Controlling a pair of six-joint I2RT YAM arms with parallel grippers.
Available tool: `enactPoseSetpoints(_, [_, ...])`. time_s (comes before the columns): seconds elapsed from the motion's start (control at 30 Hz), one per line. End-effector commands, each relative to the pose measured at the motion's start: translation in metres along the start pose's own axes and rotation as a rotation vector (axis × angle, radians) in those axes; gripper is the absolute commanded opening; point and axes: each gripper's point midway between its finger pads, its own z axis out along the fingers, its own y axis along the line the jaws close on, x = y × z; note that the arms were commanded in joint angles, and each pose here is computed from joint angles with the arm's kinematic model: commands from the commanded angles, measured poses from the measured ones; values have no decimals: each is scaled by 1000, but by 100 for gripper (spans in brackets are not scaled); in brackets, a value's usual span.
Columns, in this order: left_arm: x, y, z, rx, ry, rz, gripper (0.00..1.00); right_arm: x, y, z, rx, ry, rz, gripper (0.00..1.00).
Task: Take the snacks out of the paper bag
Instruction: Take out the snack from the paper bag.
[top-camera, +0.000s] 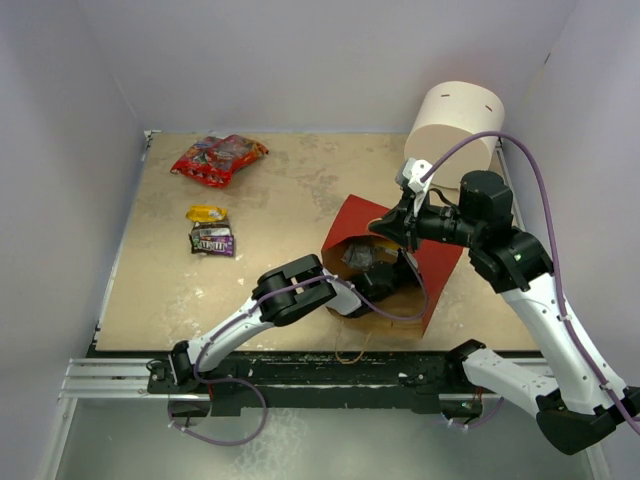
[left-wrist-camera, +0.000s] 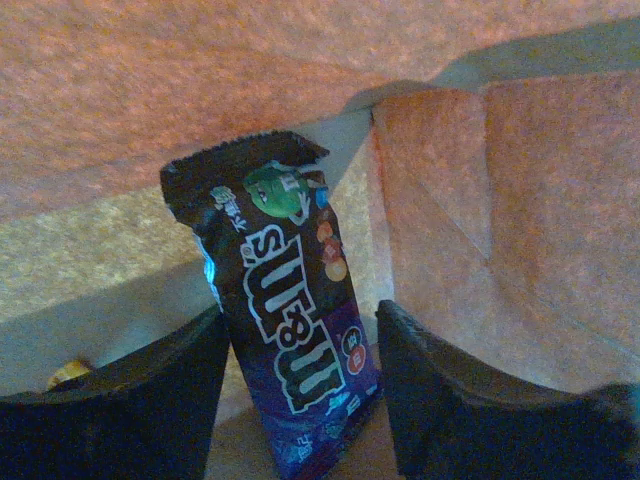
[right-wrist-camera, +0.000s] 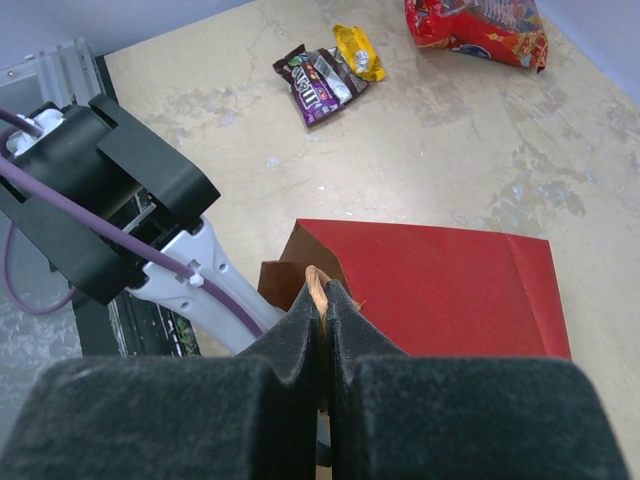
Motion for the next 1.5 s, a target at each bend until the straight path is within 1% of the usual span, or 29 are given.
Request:
enactPoseSetpoints(0.0, [-2, 6, 10, -37, -10, 2, 49, -26, 4, -7, -8, -59, -46, 0])
enactPoseSetpoints(0.13, [-6, 4, 11, -29, -12, -2, 32, -25, 3, -8, -2, -55, -48, 0])
enactPoseSetpoints(0.37, [-14, -4, 10, 12, -21, -23, 12, -29, 2, -9, 8, -64, -60, 0])
enactPoseSetpoints(0.6, [-25, -5, -12, 23, -17, -82, 5, -30, -3, -14, 55, -73, -69, 0])
enactPoseSetpoints(0.73, [-36, -10, -29, 55, -2, -105, 4, -29, -5, -15, 80, -77, -38, 0])
enactPoseSetpoints(0.9, [-42, -15, -53, 95, 39, -134, 2, -32, -11, -20, 130, -91, -38, 0])
enactPoseSetpoints(1.23, [-73, -56, -110, 337, 90, -254, 1, -25, -24, -31, 248, -105, -14, 0])
enactPoseSetpoints(1.4, [-98, -73, -145, 452, 146, -304, 1, -20, -32, -34, 294, -93, -41, 0])
enactPoseSetpoints(1.47, [-114, -76, -158, 473, 161, -315, 0, -18, -36, -34, 311, -83, -58, 0])
